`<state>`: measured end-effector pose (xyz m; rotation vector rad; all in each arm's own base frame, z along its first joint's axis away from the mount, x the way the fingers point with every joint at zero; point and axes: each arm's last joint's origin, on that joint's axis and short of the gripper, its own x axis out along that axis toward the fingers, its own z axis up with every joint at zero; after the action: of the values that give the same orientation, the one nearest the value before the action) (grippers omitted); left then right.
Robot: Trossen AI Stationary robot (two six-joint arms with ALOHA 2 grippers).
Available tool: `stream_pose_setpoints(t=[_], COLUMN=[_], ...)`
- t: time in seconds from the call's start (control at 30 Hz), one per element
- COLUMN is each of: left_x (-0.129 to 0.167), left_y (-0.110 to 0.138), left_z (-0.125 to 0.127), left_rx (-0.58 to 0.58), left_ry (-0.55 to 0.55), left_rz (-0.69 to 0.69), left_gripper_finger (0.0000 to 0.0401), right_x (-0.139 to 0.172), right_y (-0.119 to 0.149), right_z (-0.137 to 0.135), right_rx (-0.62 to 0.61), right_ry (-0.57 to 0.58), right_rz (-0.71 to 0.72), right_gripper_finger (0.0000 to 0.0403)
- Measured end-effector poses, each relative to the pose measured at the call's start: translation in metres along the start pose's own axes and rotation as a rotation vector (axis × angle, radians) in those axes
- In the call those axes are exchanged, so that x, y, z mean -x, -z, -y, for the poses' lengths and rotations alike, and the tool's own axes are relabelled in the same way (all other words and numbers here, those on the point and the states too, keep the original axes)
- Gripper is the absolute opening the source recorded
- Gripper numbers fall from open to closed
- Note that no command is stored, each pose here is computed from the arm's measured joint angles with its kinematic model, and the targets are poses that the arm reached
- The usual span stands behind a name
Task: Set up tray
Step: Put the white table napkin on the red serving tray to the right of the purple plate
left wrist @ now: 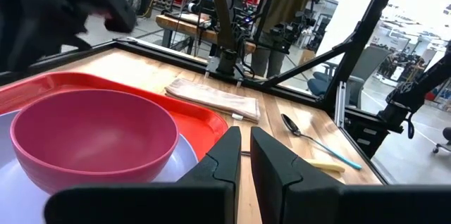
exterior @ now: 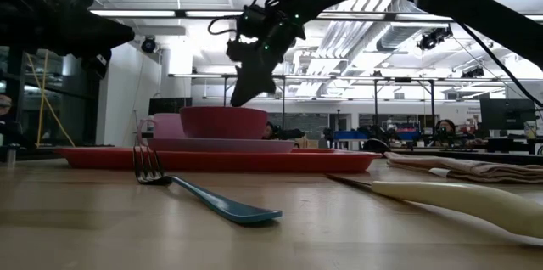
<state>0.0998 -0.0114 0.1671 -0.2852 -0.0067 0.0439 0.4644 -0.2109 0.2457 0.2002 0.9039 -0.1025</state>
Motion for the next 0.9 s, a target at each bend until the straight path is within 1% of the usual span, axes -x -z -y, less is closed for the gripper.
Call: stream_pose_setpoints(t=[0.23,0.37,0.53,0.7,0.9], left_x=[0.000,0.000,0.000,0.000,0.000], left_y=[0.000,0.000,0.000,0.000,0.000], left_z=[0.000,0.000,0.000,0.000,0.000], left_rx=[0.000,0.000,0.000,0.000,0.001], left_ry=[0.000,0.000,0.000,0.000,0.000], left_rz=[0.000,0.000,0.000,0.000,-0.001], left_gripper_finger=[0.0065,0.0065,0.0065,0.0065,0.0065], right_x=[0.024,0.034,0.040,0.043,0.045], right_y=[-0.017,-0.019,-0.009,0.003,0.007], right_z=[0.005,0.009,0.016,0.022,0.025], right_rx=[0.006,-0.004,-0.016,-0.019,-0.006], right_ry=[0.019,0.041,0.070,0.059,0.049], right_rz=[0.072,0.066,-0.023,-0.131,-0.164], right_gripper_finger=[0.0058,0.0058,0.0057,0.0057,0.0057])
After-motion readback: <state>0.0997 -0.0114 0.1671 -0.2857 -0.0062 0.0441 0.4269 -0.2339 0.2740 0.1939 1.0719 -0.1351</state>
